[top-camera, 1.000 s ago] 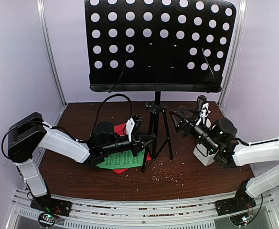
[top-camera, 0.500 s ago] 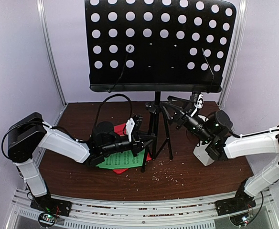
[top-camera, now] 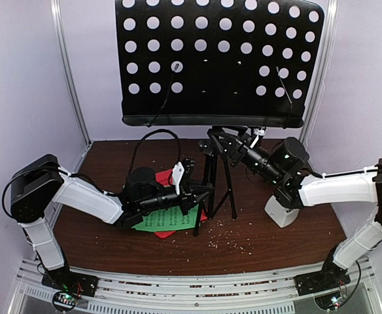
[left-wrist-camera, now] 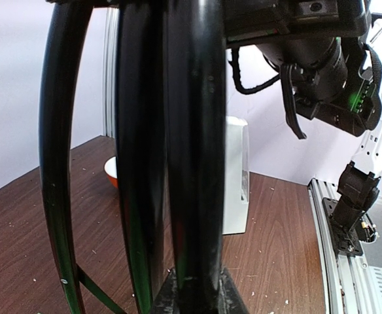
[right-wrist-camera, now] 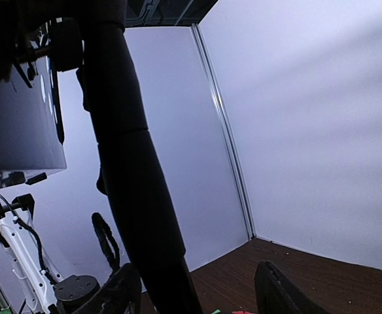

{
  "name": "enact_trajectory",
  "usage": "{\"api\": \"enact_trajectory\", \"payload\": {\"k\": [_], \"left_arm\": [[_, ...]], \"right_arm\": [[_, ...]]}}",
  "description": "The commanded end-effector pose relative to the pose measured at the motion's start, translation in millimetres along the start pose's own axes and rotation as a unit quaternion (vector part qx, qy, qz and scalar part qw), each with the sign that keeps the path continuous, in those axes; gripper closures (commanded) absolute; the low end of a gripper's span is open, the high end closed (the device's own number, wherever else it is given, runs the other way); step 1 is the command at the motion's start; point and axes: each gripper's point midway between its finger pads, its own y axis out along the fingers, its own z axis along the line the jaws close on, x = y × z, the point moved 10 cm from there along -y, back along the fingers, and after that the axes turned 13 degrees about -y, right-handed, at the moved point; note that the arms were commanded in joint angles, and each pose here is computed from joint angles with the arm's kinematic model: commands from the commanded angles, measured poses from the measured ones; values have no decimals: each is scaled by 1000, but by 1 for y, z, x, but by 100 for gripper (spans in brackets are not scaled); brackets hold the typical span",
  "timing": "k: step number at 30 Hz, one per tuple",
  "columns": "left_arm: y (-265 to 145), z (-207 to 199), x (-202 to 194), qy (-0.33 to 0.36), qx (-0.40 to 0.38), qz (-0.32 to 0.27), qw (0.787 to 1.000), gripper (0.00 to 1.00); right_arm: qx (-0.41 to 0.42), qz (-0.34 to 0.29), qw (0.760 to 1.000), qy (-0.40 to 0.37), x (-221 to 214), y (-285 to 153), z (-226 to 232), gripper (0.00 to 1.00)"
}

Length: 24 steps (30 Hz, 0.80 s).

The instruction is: Pack up the instrument practice props

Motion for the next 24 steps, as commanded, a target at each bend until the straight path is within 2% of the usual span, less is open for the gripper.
{"api": "enact_trajectory", "payload": {"k": [1, 2, 7, 9, 12, 17, 24], "left_arm": [[-3, 5, -12, 16, 13, 24, 999, 100], [-3, 5, -12, 16, 13, 25, 999, 100], [-4, 4, -9, 17, 19, 18, 1000, 100], [-5, 3, -4, 20, 22, 8, 1000, 100], [-1, -1, 10, 29, 20, -13, 999, 100], [6, -11, 33, 48, 7, -48, 998, 100], [13, -10, 26, 46, 34, -44, 997, 98]], "right_arm": [[24, 5, 1000, -5, 3, 10, 2, 40], [25, 4, 1000, -4, 3, 10, 1, 42], [37, -15, 999, -5, 9, 11, 4, 75], [48, -21, 999, -11, 13, 10, 7, 83], [63, -38, 997, -17, 22, 10, 12, 87], [74, -54, 995, -34, 34, 7, 20, 87], [62, -50, 995, -53, 39, -1, 25, 88]]}}
